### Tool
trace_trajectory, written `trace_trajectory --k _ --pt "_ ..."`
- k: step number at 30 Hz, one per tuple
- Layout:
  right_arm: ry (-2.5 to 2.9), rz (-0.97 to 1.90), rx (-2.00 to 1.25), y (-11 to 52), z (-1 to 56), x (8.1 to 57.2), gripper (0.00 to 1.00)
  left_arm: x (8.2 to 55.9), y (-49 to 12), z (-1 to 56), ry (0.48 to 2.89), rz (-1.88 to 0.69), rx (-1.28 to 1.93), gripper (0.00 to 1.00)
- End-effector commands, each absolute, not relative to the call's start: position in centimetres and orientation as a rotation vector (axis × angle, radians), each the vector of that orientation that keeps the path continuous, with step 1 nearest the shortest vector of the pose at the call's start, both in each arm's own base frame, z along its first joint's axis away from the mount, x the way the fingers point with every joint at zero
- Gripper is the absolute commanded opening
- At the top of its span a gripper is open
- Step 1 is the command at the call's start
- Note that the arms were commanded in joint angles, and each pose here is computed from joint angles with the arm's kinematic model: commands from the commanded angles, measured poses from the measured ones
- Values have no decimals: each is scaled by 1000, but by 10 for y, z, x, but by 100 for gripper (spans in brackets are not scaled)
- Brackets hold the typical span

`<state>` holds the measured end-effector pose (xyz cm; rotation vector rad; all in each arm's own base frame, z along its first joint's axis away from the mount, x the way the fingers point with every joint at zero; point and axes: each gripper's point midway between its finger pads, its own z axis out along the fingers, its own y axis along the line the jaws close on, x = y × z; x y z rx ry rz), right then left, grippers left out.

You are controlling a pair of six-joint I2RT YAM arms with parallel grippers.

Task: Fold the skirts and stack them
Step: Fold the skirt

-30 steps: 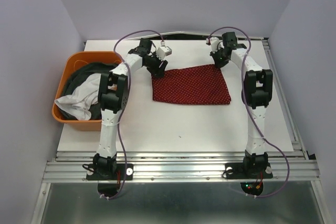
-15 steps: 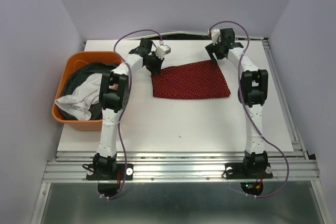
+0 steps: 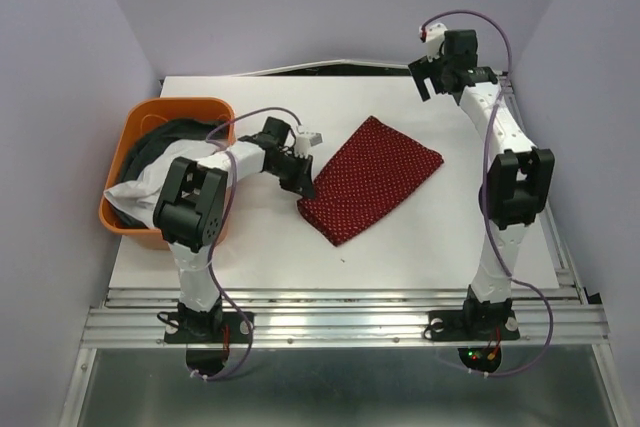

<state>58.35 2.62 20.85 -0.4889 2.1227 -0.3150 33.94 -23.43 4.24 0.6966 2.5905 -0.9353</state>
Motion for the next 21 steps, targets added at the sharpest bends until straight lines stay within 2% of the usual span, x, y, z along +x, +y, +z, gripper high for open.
trace_trajectory --k 1,3,4,7,8,12,14,16,18,21 --pt "2161 -218 -512 33 224 543 100 273 -293 83 2588 -1334 503 4" --pt "2215 -176 -541 36 216 520 100 258 -303 87 2595 -1417 404 11" --pt "2231 -95 -575 47 213 510 100 252 -301 90 2590 -1438 370 22" --pt "2299 41 -627 62 199 482 100 255 -308 103 2540 -1496 303 32" --pt "2322 85 -637 66 194 472 100 255 -308 109 2535 -1517 301 45" --pt "2413 271 -657 85 175 437 100 274 -284 117 2529 -1334 315 59" --pt "2424 387 -686 97 169 422 98 297 -263 121 2484 -1169 319 58" --pt "2458 466 -666 104 160 404 95 313 -253 143 2361 -1013 465 49" --pt "2486 557 -630 112 153 390 92 310 -256 149 2315 -995 549 48" --pt "2501 672 -609 123 150 373 86 292 -270 133 2368 -1006 627 49"
